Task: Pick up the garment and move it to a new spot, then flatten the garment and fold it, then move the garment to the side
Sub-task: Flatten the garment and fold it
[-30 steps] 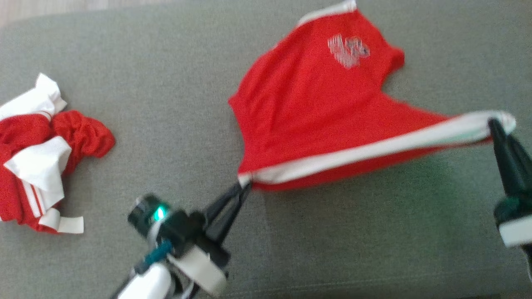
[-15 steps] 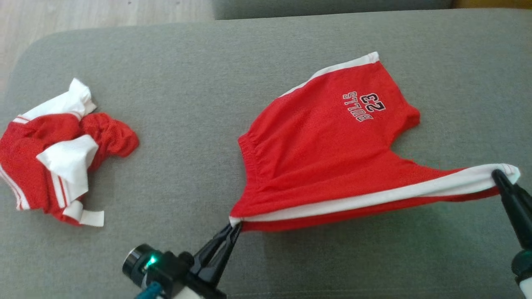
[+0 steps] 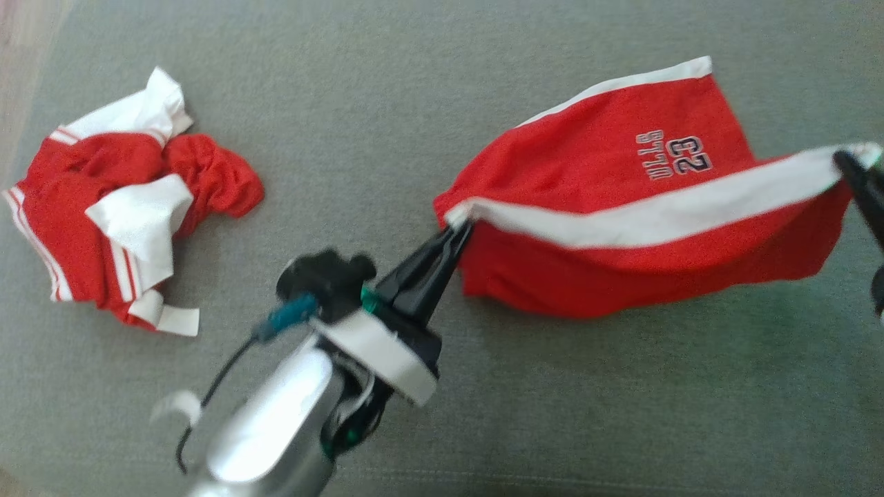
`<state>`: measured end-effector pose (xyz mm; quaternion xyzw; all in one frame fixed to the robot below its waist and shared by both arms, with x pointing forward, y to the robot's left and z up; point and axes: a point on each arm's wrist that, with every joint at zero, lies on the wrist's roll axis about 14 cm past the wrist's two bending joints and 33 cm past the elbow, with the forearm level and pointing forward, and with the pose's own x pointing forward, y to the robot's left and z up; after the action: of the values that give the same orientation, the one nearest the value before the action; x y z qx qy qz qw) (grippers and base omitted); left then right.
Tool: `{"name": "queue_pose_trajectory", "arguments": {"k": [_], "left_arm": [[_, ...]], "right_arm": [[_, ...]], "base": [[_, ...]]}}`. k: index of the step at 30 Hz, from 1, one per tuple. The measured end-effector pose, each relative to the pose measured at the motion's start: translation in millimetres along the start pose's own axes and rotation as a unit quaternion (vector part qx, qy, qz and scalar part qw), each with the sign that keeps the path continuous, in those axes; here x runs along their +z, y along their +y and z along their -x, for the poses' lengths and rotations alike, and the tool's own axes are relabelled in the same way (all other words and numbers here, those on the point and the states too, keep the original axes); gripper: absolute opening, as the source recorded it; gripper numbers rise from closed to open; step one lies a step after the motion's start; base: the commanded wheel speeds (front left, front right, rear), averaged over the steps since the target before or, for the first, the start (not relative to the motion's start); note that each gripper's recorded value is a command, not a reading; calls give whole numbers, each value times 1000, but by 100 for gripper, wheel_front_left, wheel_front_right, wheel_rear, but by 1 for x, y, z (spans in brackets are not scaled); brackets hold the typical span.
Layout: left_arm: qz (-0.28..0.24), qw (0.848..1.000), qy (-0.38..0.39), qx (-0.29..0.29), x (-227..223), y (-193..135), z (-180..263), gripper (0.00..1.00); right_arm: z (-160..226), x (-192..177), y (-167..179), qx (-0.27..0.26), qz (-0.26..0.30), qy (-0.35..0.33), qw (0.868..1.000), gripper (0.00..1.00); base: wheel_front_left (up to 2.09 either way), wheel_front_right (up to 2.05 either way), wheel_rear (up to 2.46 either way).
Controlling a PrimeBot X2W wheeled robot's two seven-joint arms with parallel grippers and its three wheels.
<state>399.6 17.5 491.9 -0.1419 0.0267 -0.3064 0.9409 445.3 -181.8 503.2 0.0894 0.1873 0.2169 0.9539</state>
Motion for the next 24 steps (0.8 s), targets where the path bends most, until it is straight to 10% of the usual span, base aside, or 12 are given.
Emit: {"name": "queue_pose_trajectory", "arguments": {"k": [21,22,24], "left_arm": [[-7,997,43,70,-19,83,-36,0],[-5,996,44,73,-21,85,-36,0],[-4,996,50,76,-26,87,-36,0]], "right_arm": [[-122,-3,-32,4,42,68,997,0],[-126,-3,-31,5,41,67,997,3],[-132,-4,-29,7,42,65,997,44]], "base": [[0,0,0],[0,0,0],[0,0,0]]}}
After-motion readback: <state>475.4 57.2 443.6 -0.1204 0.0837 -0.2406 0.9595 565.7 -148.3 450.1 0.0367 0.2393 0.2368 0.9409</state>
